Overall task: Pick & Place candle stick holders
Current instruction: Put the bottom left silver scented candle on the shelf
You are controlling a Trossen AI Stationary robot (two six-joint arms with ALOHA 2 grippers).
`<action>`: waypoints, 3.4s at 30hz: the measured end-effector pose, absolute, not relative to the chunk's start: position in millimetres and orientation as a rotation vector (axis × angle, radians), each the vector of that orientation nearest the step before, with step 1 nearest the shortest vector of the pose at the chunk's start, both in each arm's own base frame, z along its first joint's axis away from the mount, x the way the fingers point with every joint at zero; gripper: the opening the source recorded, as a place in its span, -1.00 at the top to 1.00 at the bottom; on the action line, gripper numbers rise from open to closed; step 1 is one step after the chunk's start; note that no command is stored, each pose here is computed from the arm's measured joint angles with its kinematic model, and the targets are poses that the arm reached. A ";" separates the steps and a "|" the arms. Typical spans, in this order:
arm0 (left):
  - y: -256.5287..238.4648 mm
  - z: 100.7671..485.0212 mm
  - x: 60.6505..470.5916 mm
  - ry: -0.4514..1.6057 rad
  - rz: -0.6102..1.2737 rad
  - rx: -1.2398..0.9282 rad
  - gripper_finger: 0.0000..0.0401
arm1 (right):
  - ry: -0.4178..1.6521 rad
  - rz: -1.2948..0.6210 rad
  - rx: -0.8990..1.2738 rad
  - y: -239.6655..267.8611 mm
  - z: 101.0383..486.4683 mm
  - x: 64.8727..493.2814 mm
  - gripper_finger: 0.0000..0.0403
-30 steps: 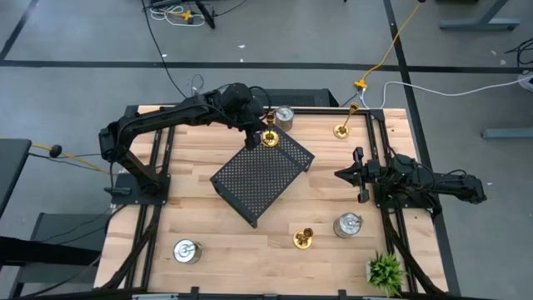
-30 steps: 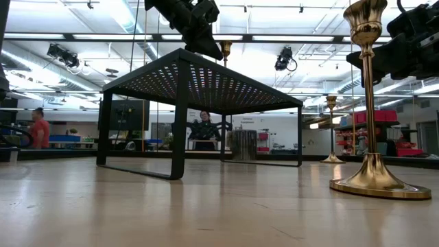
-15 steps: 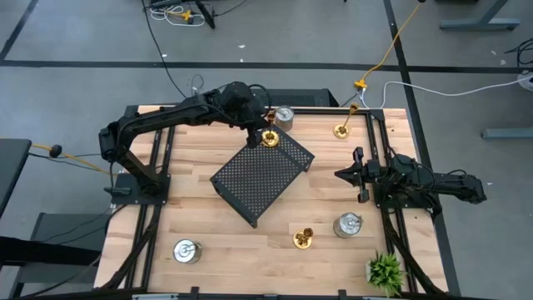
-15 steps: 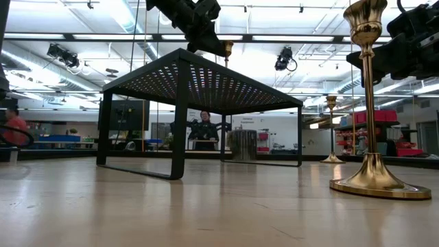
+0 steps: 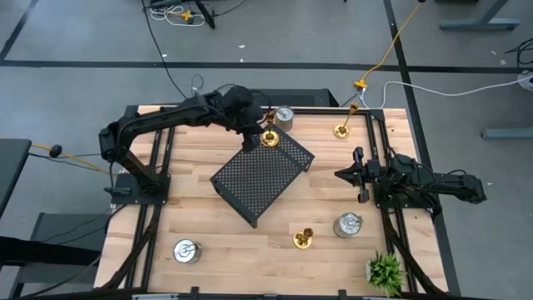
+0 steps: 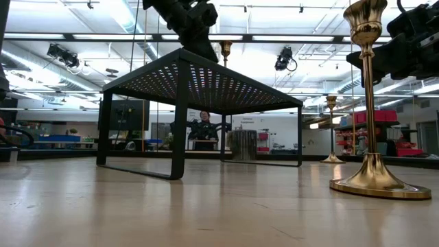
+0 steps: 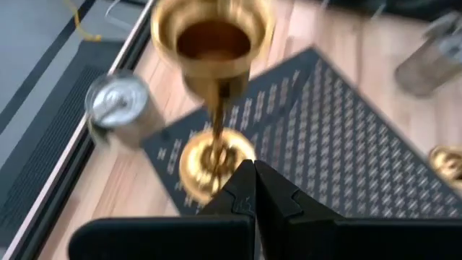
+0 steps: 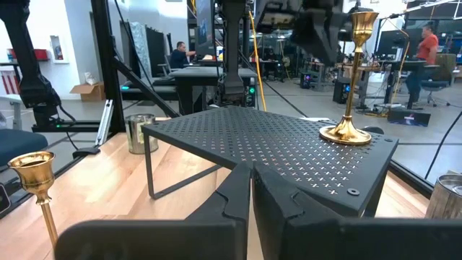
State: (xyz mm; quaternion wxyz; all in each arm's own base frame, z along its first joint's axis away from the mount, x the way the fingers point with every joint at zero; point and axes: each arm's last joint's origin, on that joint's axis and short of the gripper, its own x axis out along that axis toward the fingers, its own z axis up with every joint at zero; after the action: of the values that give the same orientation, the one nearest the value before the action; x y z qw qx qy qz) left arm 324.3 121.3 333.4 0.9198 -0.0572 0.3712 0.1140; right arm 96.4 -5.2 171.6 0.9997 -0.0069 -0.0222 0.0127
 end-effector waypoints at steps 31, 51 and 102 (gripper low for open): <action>107.8 286.1 327.4 0.844 0.352 -0.150 1.00 | -0.044 0.025 -0.014 -5.1 171.6 96.4 0.89; 121.0 303.7 321.9 0.738 0.357 -0.058 1.00 | -0.045 0.026 -0.014 -5.1 171.7 96.3 0.89; 20.0 363.5 247.1 0.786 -0.041 0.019 1.00 | -0.044 0.026 -0.014 -5.1 171.6 96.4 0.89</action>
State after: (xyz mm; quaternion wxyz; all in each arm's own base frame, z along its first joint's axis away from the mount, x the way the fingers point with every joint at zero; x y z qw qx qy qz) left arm 247.1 20.0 363.5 0.9234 0.0094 0.3831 -0.0199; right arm 96.4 -5.1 171.6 0.9996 -0.0069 -0.0222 0.0129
